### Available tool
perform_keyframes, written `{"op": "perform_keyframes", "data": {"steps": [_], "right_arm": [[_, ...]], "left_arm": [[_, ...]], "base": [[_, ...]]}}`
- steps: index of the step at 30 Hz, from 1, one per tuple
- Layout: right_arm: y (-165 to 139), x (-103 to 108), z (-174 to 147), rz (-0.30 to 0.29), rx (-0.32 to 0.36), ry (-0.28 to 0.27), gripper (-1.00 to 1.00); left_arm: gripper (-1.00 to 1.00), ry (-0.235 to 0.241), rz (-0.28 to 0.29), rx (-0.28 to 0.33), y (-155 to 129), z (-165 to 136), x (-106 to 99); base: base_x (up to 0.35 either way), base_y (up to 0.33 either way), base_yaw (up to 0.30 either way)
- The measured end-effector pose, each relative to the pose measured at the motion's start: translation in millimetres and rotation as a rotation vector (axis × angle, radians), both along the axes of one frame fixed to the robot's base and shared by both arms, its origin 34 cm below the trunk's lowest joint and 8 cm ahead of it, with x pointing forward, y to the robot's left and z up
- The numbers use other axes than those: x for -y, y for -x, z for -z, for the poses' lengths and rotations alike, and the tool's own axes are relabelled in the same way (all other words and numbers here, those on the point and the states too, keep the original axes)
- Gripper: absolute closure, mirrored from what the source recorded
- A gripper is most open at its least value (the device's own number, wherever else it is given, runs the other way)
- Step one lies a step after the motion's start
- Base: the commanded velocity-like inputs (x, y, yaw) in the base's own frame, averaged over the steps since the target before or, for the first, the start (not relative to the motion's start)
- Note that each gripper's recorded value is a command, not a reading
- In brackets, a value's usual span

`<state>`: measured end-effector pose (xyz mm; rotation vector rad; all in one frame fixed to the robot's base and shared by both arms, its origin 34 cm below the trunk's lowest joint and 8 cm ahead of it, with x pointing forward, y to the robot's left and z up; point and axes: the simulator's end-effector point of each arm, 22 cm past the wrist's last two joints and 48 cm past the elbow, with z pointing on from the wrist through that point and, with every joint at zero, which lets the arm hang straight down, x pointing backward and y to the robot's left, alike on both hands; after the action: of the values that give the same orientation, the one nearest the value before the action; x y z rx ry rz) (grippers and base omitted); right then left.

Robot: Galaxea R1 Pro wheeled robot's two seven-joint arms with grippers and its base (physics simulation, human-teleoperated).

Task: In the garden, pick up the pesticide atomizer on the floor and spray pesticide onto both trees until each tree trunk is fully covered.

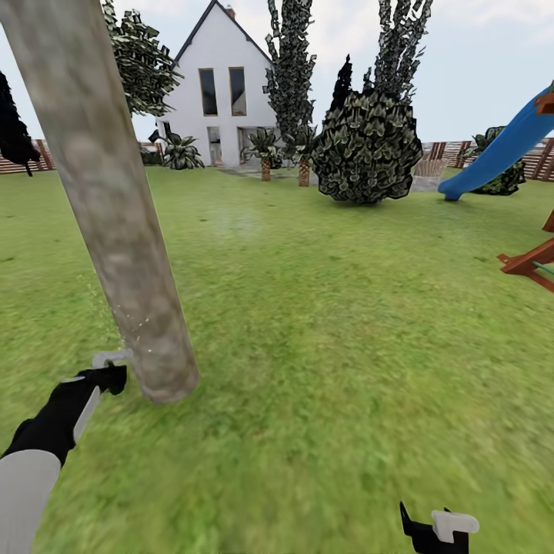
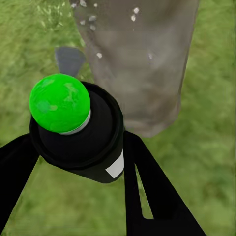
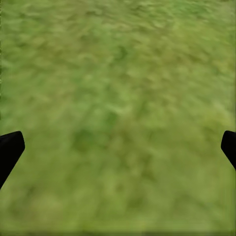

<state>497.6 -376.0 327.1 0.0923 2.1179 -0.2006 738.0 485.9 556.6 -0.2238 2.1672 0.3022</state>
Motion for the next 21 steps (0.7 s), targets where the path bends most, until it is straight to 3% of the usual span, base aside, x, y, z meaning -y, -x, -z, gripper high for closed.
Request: {"op": "perform_keyframes", "data": {"steps": [4,6,7,12,14,21], "right_arm": [[0.1,0.1,0.1,0.0,0.0,0.0,-1.0],[0.1,0.1,0.1,0.0,0.0,0.0,-1.0],[0.1,0.1,0.1,0.0,0.0,0.0,-1.0],[0.2,-0.2,0.4,0.0,-0.001,0.0,-1.0],[0.2,0.0,0.3,0.0,-0.001,0.0,-1.0],[0.1,0.0,0.2,0.0,-0.001,0.0,-1.0]], "left_arm": [[1.0,-0.016,0.018,0.055,-12.6,-37.2,7.4],[1.0,-0.011,0.054,0.048,-20.2,-51.3,31.2],[1.0,-0.017,0.059,0.045,-21.1,-58.6,33.6],[1.0,-0.052,0.03,0.055,-21.3,-84.6,5.0],[1.0,-0.046,0.038,0.043,-20.7,-87.4,10.0],[1.0,-0.064,0.058,0.115,-28.8,-124.5,20.1]], "base": [[0.0,0.0,0.0],[0.0,0.0,0.0],[0.0,0.0,0.0],[0.0,0.0,0.0],[-0.024,0.0,0.0],[-0.183,0.0,0.0]]}}
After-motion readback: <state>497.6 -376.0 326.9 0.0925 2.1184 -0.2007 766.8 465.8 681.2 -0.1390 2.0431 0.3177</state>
